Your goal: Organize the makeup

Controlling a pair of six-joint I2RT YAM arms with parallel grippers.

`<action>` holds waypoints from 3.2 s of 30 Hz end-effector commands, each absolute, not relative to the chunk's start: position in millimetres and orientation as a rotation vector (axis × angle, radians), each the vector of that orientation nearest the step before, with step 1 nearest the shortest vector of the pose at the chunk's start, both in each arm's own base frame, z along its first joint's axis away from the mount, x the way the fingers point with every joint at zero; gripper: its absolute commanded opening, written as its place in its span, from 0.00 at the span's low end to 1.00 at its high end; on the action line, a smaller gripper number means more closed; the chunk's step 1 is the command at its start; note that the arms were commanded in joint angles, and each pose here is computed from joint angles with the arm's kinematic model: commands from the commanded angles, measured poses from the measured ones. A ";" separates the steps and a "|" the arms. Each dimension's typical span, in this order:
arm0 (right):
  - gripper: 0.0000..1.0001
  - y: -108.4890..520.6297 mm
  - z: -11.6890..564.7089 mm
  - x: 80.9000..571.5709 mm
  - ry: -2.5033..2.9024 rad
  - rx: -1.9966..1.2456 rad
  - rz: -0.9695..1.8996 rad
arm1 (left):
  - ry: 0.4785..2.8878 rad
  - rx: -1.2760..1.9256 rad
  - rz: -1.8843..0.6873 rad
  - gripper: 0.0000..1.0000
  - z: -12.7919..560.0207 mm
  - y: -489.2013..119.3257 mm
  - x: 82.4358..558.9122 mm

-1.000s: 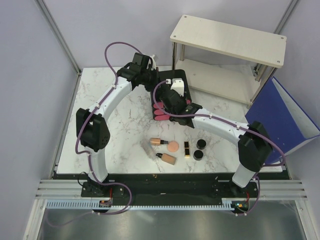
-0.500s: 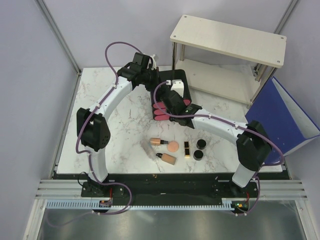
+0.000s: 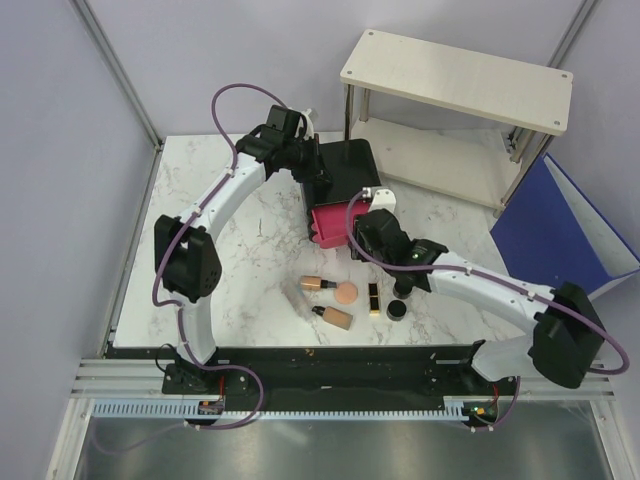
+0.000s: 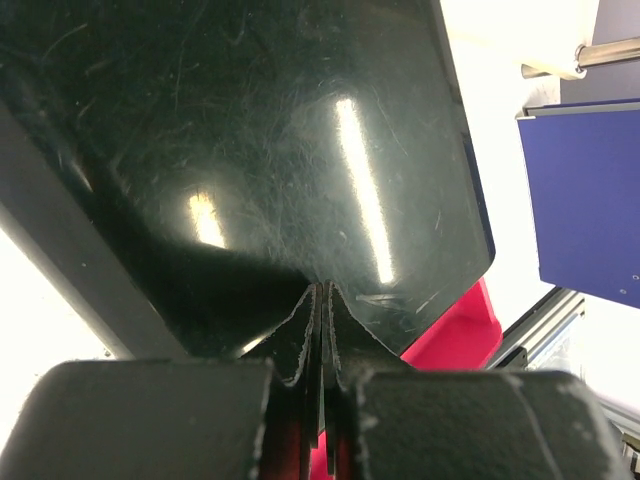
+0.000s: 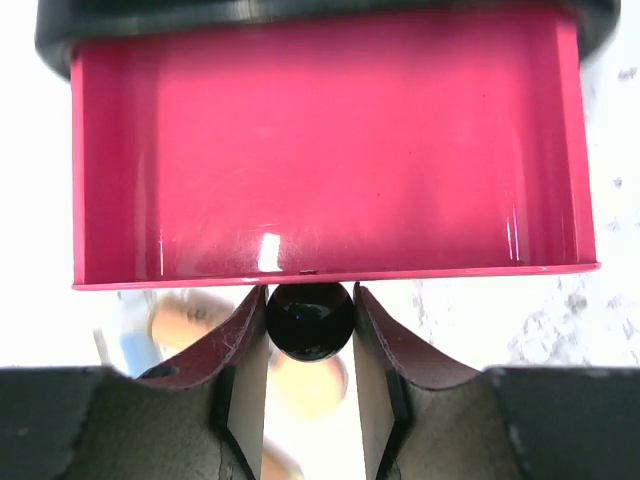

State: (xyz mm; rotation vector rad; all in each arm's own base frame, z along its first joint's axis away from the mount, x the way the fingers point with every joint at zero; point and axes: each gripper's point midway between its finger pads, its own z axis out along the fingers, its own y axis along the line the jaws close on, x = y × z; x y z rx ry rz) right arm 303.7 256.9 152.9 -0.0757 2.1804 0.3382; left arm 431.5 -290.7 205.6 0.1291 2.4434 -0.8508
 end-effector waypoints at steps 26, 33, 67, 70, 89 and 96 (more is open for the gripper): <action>0.06 246.7 129.0 258.5 2.282 -0.176 0.347 | 2.712 0.082 -0.705 0.02 126.0 -271.3 403.5; 0.23 258.5 127.6 258.1 2.286 -0.198 0.386 | 2.717 0.084 -0.700 0.02 124.1 -270.0 401.8; 0.86 263.1 100.3 156.2 2.383 -0.658 0.527 | 2.672 0.161 -0.629 0.15 144.1 -256.7 397.1; 0.86 275.6 92.3 144.6 2.388 -0.751 0.508 | 2.668 0.167 -0.622 0.15 147.9 -255.0 395.7; 0.83 315.3 45.4 156.8 2.353 -0.874 0.204 | 2.683 0.212 -0.613 0.17 153.5 -247.1 380.9; 0.67 328.4 38.2 148.7 2.359 -0.928 0.243 | 2.695 0.224 -0.604 0.17 148.8 -246.0 378.5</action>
